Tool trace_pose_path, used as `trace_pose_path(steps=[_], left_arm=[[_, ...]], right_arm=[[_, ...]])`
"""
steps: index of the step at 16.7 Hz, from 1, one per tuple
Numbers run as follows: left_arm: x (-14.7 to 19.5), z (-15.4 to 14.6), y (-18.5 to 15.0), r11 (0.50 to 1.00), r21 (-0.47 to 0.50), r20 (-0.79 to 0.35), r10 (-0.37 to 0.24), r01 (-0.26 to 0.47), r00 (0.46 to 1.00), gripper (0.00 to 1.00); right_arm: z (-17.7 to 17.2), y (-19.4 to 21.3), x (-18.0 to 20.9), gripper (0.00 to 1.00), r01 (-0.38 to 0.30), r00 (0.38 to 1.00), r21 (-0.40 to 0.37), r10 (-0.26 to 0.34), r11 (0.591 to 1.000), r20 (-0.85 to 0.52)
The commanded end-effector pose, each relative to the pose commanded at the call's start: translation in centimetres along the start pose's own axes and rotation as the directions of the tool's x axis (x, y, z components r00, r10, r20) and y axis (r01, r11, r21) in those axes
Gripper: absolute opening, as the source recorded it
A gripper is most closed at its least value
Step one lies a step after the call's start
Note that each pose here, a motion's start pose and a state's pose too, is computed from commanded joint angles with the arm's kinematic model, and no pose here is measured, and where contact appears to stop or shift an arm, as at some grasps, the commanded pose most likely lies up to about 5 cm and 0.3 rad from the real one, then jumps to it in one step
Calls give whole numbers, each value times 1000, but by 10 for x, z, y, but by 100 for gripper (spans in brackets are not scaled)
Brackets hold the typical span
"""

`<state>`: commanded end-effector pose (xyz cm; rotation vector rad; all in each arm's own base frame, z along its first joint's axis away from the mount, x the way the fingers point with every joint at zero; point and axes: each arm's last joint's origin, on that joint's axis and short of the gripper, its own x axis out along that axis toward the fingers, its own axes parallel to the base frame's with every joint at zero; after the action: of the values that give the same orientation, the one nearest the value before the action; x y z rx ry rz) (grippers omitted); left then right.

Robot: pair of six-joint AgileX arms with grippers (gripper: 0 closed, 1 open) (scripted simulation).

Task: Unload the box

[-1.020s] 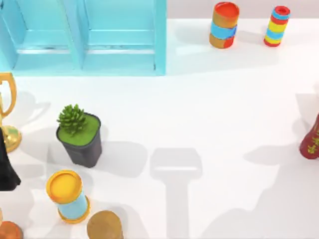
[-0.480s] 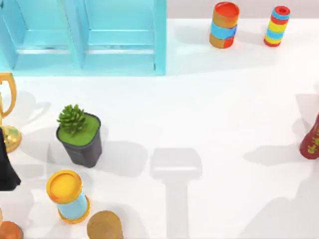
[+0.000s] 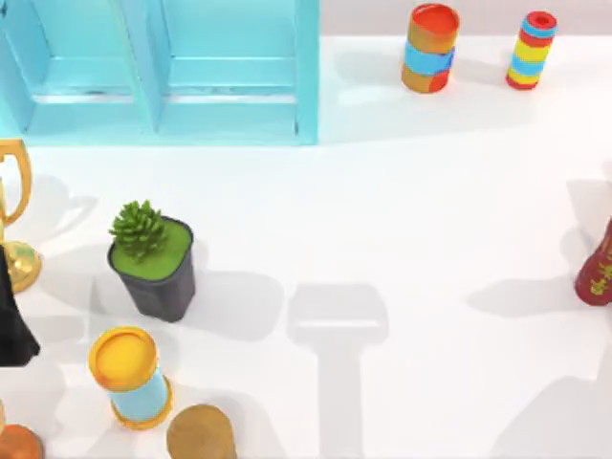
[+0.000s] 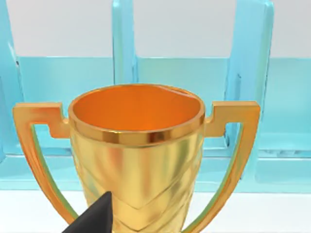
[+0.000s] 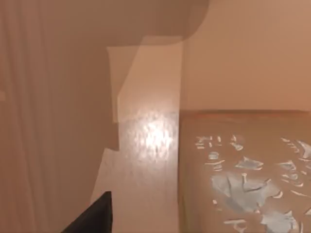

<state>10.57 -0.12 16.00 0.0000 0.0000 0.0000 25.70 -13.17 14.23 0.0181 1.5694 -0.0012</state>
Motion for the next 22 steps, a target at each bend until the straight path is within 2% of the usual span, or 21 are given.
trace_pose_path(steps=[13, 22], left_arm=[[0, 0, 0, 1000, 0, 0, 0, 0, 1000, 100], [0, 0, 0, 1000, 0, 0, 0, 0, 1000, 100]], right_arm=[[0, 0, 0, 2, 0, 1000, 0, 0, 1000, 0], [0, 0, -1, 0, 2, 1000, 2, -2, 1000, 2]])
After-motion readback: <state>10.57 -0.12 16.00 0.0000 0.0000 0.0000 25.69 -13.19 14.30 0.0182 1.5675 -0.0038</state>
